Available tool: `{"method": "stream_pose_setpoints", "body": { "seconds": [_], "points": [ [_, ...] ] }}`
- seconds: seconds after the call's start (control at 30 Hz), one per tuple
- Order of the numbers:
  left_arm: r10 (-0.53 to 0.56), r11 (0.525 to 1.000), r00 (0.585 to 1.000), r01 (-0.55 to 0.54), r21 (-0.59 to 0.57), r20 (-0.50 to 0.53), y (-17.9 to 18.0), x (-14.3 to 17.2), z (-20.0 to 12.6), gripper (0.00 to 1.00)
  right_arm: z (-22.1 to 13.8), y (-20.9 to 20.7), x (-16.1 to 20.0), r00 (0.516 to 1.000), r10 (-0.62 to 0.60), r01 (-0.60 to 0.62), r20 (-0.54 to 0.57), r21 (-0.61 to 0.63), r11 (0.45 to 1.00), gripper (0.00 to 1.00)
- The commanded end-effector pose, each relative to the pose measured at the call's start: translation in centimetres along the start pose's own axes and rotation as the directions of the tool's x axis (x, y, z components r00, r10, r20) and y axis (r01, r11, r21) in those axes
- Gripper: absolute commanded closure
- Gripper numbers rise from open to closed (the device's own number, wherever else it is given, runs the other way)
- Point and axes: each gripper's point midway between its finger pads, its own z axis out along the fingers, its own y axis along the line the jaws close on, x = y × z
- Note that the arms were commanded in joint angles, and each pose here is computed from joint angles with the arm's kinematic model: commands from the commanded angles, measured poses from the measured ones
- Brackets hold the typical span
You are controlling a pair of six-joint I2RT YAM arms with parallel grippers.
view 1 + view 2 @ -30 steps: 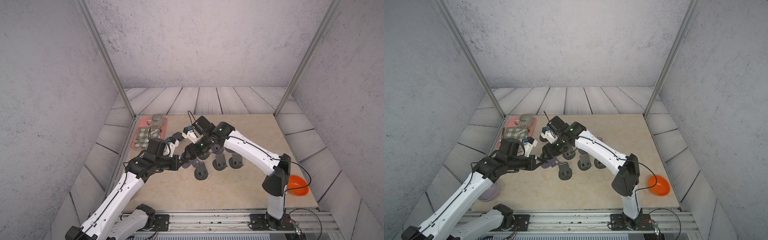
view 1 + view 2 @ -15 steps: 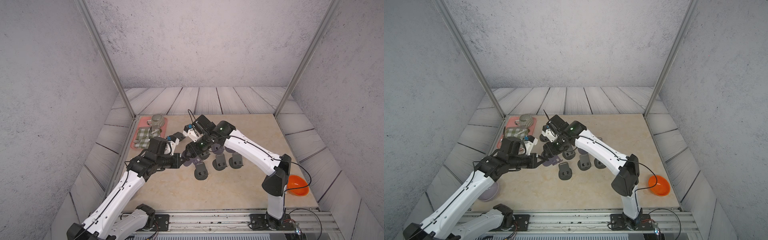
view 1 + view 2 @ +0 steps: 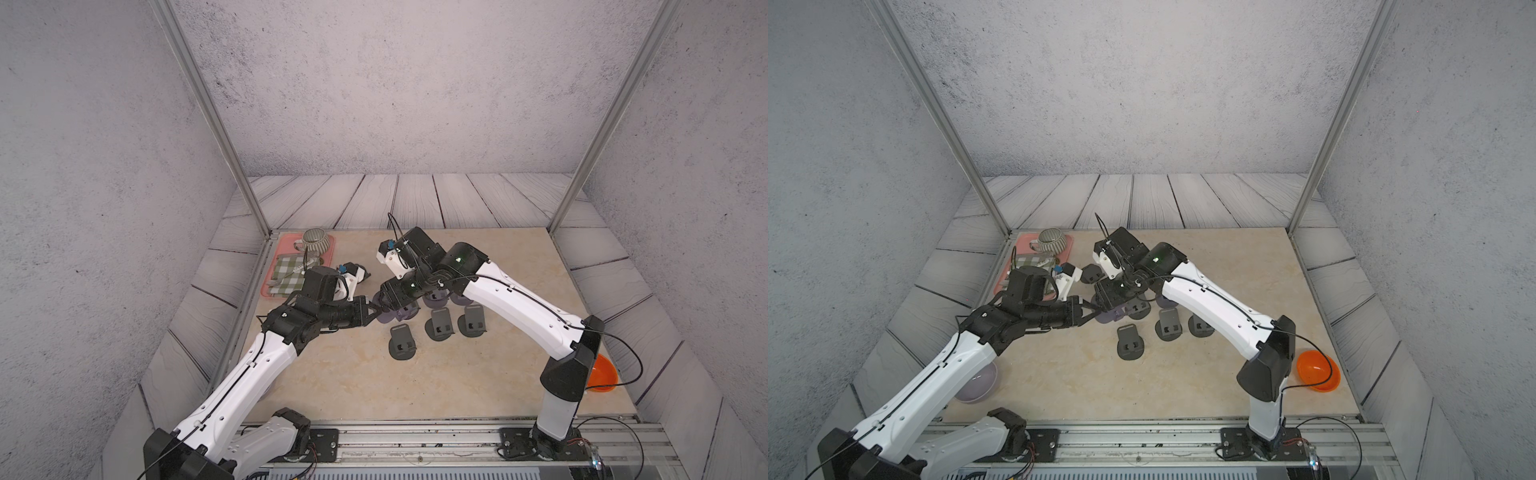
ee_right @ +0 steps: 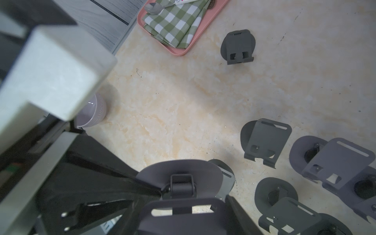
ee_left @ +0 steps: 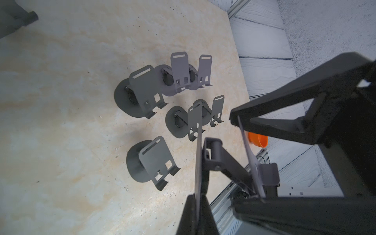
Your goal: Open the phone stand
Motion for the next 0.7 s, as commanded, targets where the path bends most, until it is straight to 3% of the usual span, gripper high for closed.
{"method": "stream_pose_setpoints", "body": {
  "seconds": [0.0,0.67],
  "points": [
    [-0.215,0.946,0.975,0.195,-0.257,-0.052,6.8,2.6,0.6,1.0,-6.7,0.3,-1.9,0.986,-0.006,0.003,0.165,0.018,1.0,0.53],
    [-0.277,0.926,0.96,0.255,-0.28,-0.04,8.7,2.1,1.4,1.0,-15.9,0.3,-2.1,0.95,-0.014,-0.001,0.313,0.045,0.999,0.53]
  ]
}}
